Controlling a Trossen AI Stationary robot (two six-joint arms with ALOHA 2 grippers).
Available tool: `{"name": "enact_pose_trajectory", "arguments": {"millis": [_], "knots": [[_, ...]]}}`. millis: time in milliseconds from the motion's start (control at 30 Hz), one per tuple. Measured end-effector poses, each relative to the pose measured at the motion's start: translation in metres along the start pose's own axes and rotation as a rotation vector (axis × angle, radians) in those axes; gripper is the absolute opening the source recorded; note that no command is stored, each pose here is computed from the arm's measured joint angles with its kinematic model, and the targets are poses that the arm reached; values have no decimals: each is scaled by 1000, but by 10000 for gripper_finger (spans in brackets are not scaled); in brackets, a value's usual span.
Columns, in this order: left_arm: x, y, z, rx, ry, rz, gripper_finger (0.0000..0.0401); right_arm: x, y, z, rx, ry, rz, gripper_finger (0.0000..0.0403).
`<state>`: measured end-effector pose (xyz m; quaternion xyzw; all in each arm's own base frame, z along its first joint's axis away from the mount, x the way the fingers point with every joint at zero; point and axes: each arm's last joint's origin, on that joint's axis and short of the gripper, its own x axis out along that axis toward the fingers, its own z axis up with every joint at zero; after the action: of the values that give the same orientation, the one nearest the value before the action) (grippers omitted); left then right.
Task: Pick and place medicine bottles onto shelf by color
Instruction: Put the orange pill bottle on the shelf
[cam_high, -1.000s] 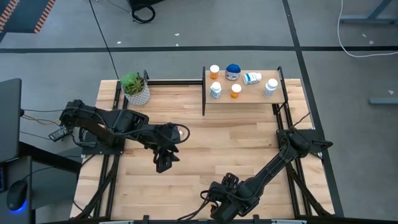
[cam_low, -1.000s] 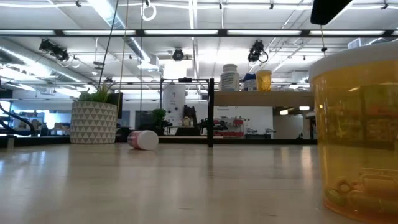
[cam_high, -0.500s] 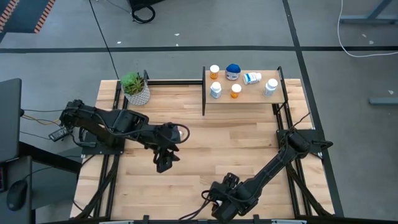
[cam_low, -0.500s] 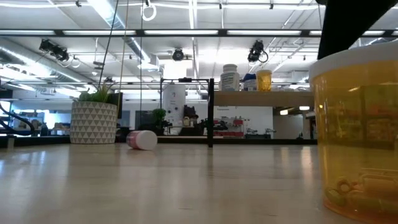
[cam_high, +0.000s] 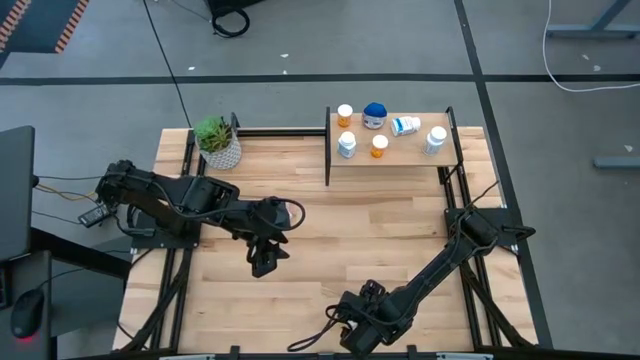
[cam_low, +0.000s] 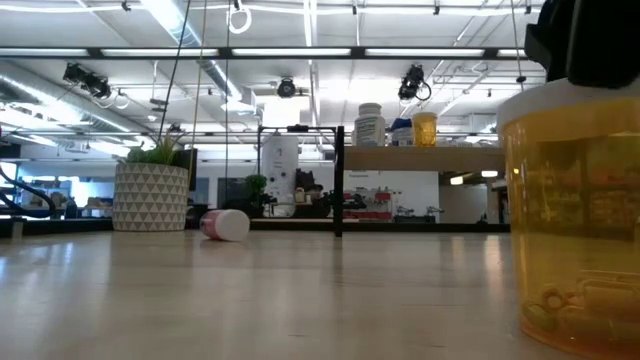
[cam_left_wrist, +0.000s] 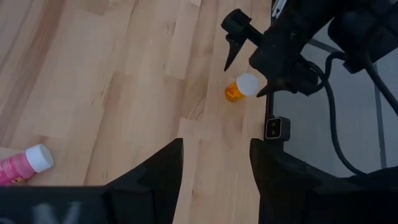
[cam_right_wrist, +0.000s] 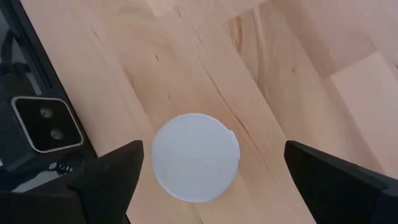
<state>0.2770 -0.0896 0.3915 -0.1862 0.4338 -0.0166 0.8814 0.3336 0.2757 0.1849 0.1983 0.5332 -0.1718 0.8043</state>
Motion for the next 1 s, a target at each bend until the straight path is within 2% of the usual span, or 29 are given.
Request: {"name": "enact_pose_trajectory", "arguments": {"millis": [567, 1000], "knots": [[0, 0, 0, 0, 0, -1, 172, 1, 1, 0, 24, -2, 17, 390], [0, 0, 0, -33, -2, -1, 173, 9, -2, -2, 50, -10, 8, 390]]}}
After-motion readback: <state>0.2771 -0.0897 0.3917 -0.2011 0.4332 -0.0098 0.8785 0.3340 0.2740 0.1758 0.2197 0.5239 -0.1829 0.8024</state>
